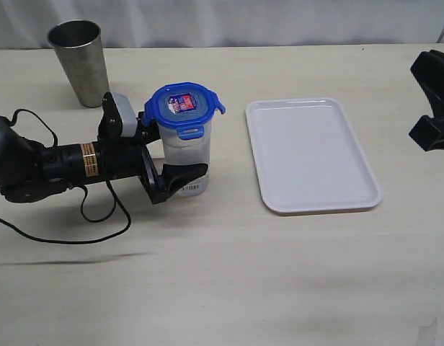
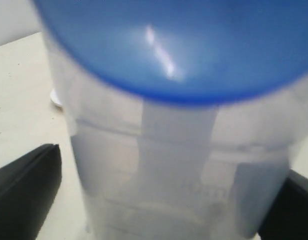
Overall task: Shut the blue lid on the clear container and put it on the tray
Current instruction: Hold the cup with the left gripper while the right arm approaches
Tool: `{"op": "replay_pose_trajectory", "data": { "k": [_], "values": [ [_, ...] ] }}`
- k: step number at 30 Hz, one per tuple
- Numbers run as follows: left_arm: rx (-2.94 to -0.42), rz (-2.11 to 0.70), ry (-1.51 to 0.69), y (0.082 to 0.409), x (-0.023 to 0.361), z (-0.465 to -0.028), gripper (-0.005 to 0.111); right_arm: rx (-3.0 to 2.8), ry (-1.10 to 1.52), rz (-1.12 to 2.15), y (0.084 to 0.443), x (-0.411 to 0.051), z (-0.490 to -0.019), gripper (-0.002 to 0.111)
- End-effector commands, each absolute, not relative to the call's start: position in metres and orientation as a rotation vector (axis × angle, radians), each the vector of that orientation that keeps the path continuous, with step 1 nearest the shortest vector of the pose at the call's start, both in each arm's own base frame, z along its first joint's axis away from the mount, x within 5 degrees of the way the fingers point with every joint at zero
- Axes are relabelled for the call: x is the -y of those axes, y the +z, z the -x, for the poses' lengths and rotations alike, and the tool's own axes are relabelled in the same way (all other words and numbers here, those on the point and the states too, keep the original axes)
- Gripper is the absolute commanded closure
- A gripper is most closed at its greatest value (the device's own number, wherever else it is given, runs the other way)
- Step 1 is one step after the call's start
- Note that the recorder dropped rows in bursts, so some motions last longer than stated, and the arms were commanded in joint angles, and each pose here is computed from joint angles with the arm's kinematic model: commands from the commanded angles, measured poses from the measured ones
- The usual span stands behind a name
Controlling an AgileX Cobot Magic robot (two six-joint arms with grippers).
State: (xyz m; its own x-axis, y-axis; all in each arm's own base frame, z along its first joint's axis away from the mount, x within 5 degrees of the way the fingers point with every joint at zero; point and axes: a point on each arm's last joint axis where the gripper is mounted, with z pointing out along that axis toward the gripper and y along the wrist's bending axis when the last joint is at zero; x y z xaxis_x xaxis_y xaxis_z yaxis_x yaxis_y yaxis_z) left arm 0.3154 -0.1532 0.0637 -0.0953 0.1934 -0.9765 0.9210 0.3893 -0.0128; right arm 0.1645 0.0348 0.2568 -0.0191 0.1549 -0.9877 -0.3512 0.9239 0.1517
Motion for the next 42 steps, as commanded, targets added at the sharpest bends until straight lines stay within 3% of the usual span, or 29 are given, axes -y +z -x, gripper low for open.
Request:
{"op": "replay_pose_trajectory", "data": {
  "k": [1,23,26,37,42],
  "values": [
    [-1.547,-1.037,-0.868,0.064,0.157,-0.314,0.018,-1.539,0.406,0.167,0.257,-0.035,-0.165,0.104],
    [-1.51,-1.056,-0.88,0.068,0.176,-0.312,0.02,-1.56,0.396,0.162,0.255,-0.034,-0.165,0.104],
    [-1.521,-1.058,-0.873,0.067,0.175,-0.312,0.034,-1.56,0.396,0.162,0.255,-0.034,-0.165,0.104],
    [-1.528,-1.075,-0.878,0.065,0.176,-0.311,0.107,-1.536,0.426,0.215,0.27,-0.039,-0.17,0.103],
    [-1.542,-1.077,-0.868,0.064,0.175,-0.312,0.107,-1.539,0.476,0.278,0.308,-0.046,-0.18,0.103]
  ]
}}
